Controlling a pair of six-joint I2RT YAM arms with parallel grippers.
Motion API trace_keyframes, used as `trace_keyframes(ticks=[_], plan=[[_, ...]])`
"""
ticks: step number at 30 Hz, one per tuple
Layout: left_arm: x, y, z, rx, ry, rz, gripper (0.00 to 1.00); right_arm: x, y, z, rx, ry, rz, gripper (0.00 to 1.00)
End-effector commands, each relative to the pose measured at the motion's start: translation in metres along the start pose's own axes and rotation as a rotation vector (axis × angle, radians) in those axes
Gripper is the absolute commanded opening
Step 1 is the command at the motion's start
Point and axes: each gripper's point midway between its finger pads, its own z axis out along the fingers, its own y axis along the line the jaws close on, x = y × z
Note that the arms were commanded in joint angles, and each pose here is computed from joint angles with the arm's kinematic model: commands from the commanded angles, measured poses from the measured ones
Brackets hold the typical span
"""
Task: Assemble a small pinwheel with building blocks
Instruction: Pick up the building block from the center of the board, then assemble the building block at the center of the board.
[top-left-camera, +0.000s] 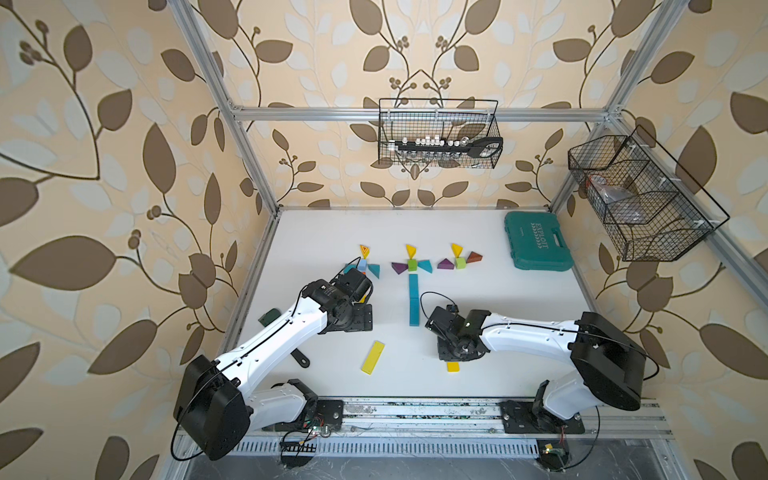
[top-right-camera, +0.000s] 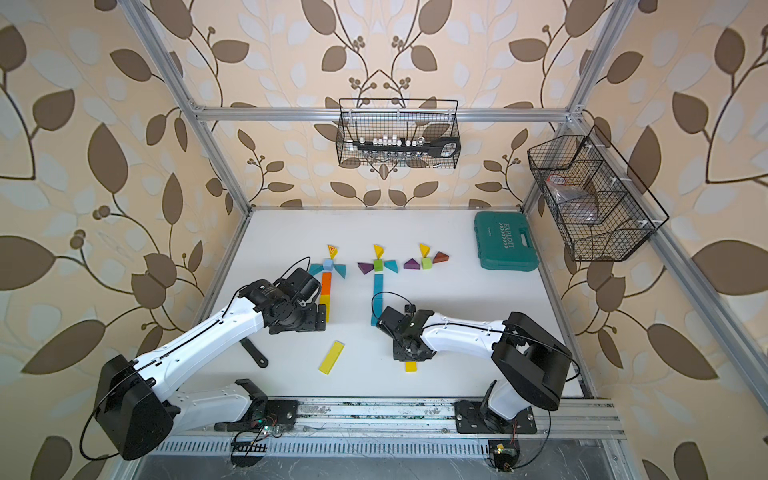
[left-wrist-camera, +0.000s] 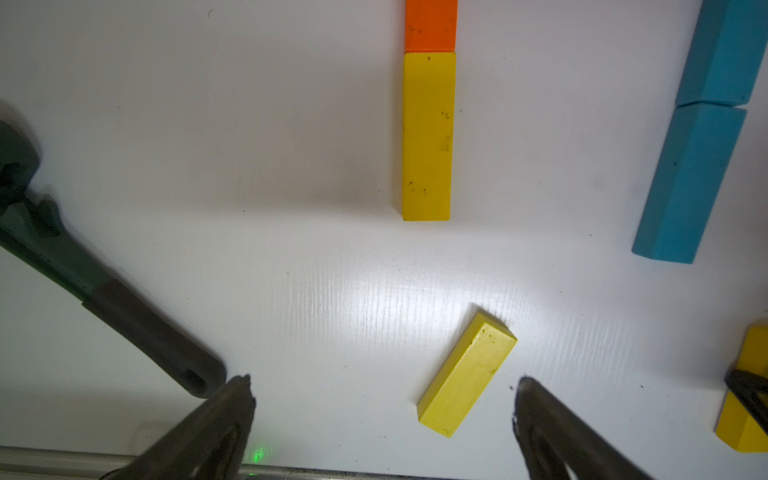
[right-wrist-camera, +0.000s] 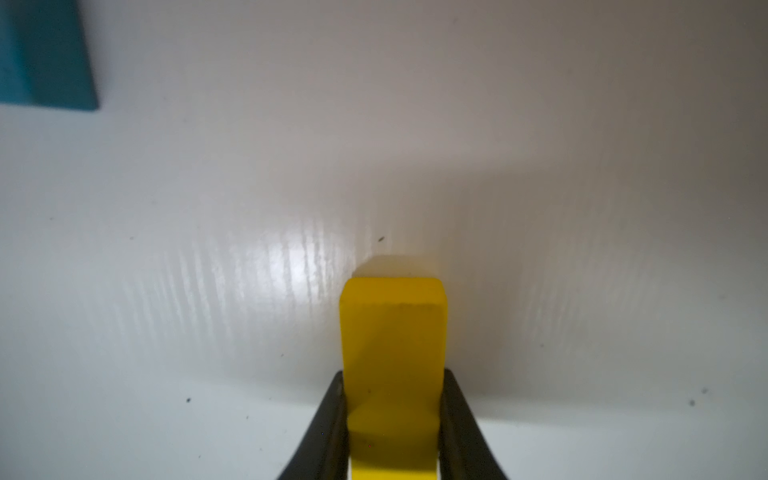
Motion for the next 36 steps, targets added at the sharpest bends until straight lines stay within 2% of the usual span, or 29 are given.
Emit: trace_keyframes(ticks=[1, 8, 11, 14, 18, 21, 26, 32, 36], plan=[[0.0, 0.003, -0.008, -0.011, -0.015, -0.015, 0.99, -0.02, -0.011, -0.007, -0.028, 0.005, -0.102, 0.03], [0.003, 0.006, -0.01, -0.02, -0.007, -0.026, 0.99, -0.097, -0.044, -0.025, -0.129, -0.033, -0.172, 0.0], [0.007, 0.007, -0.011, -0.024, 0.002, -0.034, 0.99, -0.121, -0.056, -0.023, -0.165, -0.029, -0.163, 0.0], [0.011, 0.008, -0.012, -0.032, 0.009, -0.043, 0.99, -0.138, -0.056, -0.019, -0.213, -0.033, -0.149, 0.0], [0.014, 0.008, -0.011, -0.041, 0.018, -0.061, 0.99, -0.152, -0.058, -0.01, -0.183, -0.024, -0.155, 0.0], [0.017, 0.007, -0.008, -0.046, 0.027, -0.066, 0.99, -0.16, -0.048, -0.004, -0.229, -0.017, -0.136, 0.0], [0.02, 0.004, -0.005, -0.061, 0.049, -0.052, 0.99, -0.171, -0.074, 0.011, -0.077, -0.019, -0.118, 0.0], [0.029, 0.004, 0.005, -0.131, 0.089, -0.018, 0.99, -0.189, -0.082, 0.017, -0.032, -0.035, -0.119, 0.0], [0.035, -0.007, 0.007, -0.112, 0.089, 0.023, 0.99, -0.198, -0.081, 0.022, -0.023, -0.038, -0.112, 0.0]])
